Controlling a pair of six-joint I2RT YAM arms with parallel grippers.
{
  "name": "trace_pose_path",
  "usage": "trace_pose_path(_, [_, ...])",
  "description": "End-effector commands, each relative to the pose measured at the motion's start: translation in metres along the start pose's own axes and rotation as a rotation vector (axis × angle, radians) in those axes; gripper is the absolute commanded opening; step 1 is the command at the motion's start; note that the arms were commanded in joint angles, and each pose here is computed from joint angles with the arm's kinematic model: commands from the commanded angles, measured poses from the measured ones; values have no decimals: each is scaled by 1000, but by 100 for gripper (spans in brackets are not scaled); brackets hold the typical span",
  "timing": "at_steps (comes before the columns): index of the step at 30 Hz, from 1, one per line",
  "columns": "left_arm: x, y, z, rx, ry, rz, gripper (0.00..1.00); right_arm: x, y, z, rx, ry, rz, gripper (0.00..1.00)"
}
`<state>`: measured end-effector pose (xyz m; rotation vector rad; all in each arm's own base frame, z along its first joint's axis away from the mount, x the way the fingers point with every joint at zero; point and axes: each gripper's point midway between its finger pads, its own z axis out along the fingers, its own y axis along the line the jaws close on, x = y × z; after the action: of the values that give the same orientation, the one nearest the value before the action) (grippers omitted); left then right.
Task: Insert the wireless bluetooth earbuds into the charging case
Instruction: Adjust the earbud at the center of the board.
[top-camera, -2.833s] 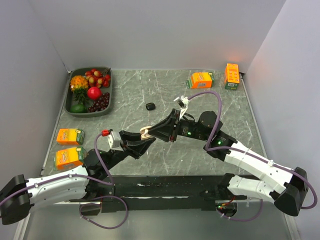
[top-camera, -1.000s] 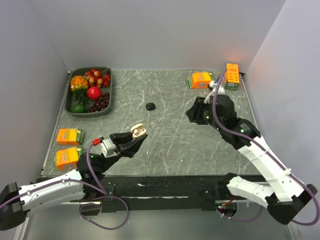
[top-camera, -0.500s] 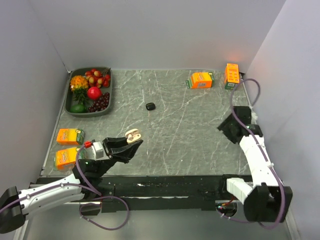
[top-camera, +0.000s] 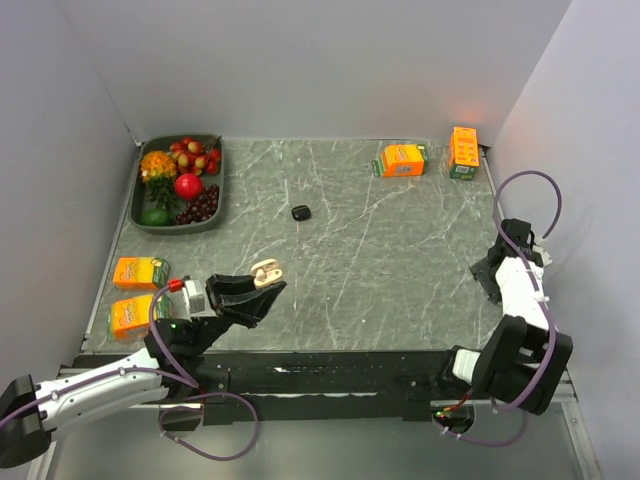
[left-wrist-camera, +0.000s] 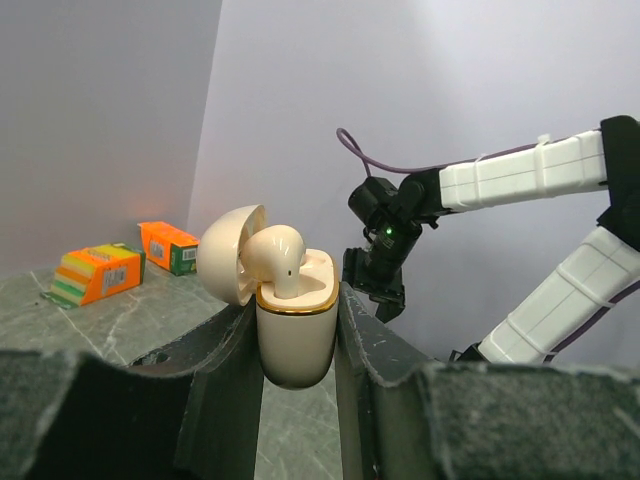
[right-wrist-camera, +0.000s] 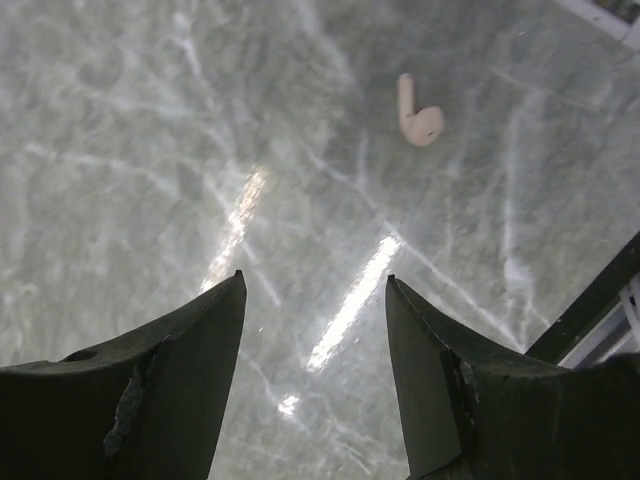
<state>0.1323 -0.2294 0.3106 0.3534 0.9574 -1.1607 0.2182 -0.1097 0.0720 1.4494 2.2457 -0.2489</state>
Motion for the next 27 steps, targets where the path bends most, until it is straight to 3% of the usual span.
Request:
trace_pose_path(1, [-9,-7,4,26,-28,-40,1,-18,-21,18,134,-18,33,66])
trace_pose_path(15, [0,-12,0,25,0,-42,1,-43,-50,36,332,-73,7,71])
trace_pose_path(27, [10,-17,-1,40,31,-49,1,-67,-12,53,154,-88,-123,76])
